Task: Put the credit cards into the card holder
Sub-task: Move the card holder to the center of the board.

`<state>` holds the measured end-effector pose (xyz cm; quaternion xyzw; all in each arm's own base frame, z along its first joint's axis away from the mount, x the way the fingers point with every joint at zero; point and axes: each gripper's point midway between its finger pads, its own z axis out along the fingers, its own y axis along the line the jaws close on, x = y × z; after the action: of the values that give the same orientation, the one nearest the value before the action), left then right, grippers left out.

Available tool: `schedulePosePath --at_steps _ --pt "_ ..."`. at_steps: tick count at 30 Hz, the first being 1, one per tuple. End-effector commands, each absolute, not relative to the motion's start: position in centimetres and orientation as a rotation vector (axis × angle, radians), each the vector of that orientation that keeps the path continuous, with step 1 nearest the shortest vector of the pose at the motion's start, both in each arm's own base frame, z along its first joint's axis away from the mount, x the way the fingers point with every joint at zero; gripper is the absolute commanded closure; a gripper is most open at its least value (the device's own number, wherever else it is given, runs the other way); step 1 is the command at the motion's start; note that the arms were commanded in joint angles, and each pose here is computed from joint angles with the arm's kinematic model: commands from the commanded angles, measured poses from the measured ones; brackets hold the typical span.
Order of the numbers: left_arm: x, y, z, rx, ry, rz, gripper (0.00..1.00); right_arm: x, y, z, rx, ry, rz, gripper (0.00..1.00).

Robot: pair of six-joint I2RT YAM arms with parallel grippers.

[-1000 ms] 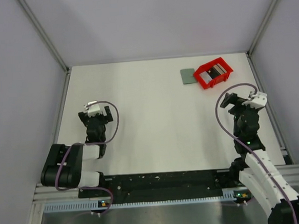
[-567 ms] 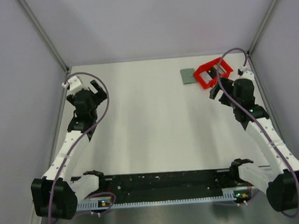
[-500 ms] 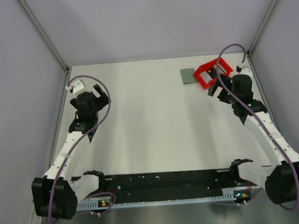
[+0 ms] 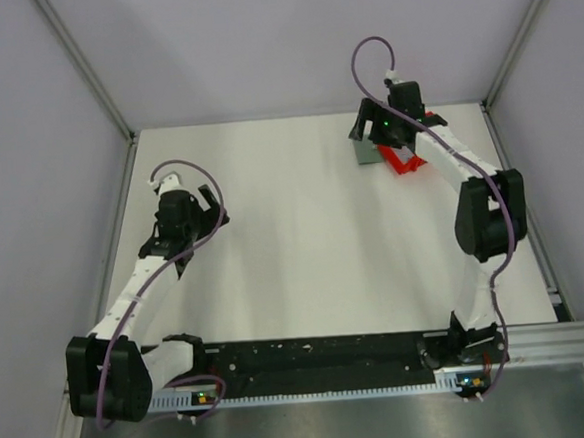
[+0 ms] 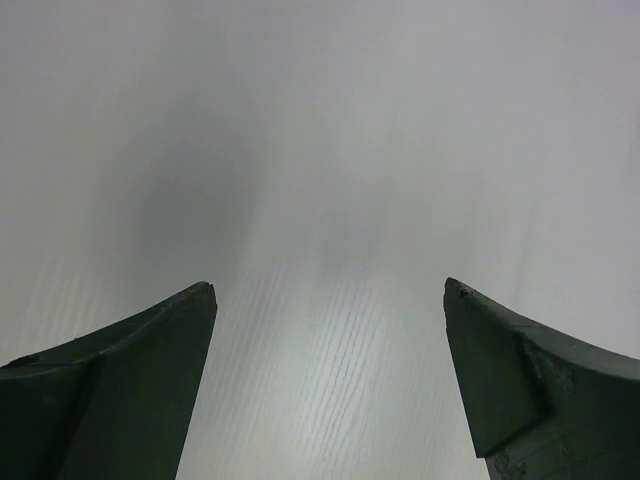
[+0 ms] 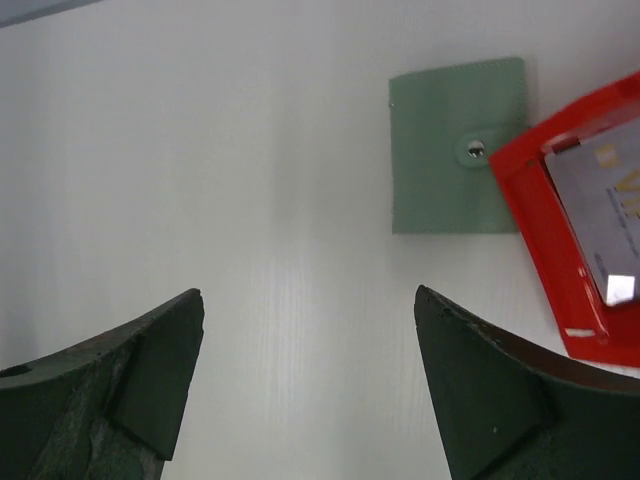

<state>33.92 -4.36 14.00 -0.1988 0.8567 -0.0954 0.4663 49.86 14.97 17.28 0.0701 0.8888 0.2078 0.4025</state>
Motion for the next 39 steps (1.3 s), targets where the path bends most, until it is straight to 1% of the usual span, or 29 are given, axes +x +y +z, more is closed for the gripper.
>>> schedulePosePath --at_steps 1,5,10,14,20,23,27,31,35,39 --pt "34.5 -4.8 15.4 -0.432 2.077 -0.270 0.01 54.1 17.3 17.2 0.082 2.237 0.488 0.16" --pt "34.6 -5.1 15.5 -0.406 2.071 -0.280 0.02 57.9 17.7 14.9 0.021 2.232 0.412 0.16" --pt "34.7 -5.8 15.7 -0.380 2.067 -0.323 0.02 60.9 17.7 11.7 -0.036 2.299 0.322 0.14" --pt "34.7 -5.9 15.7 -0.377 2.068 -0.336 0.02 61.0 17.4 8.6 -0.052 2.367 0.291 0.11" --pt "34.5 -6.0 15.8 -0.375 2.076 -0.336 0.02 59.2 18.9 3.7 -0.074 2.483 0.402 0.09" --pt "34.1 -6.0 15.9 -0.375 2.084 -0.336 0.01 57.9 19.2 2.4 -0.062 2.538 0.435 0.09" --pt "33.8 -6.1 16.2 -0.371 2.078 -0.347 0.02 55.6 19.7 2.4 -0.092 2.585 0.438 0.09" --pt "33.4 -6.2 16.1 -0.374 2.082 -0.364 0.01 51.5 21.1 1.8 -0.178 2.657 0.430 0.09" --pt "33.0 -6.2 15.2 -0.384 2.094 -0.365 0.02 46.9 22.2 1.1 -0.267 2.714 0.356 0.09" --pt "32.3 -6.9 14.5 -0.360 2.124 -0.403 0.01 42.5 23.3 1.0 -0.257 2.734 0.297 0.08"
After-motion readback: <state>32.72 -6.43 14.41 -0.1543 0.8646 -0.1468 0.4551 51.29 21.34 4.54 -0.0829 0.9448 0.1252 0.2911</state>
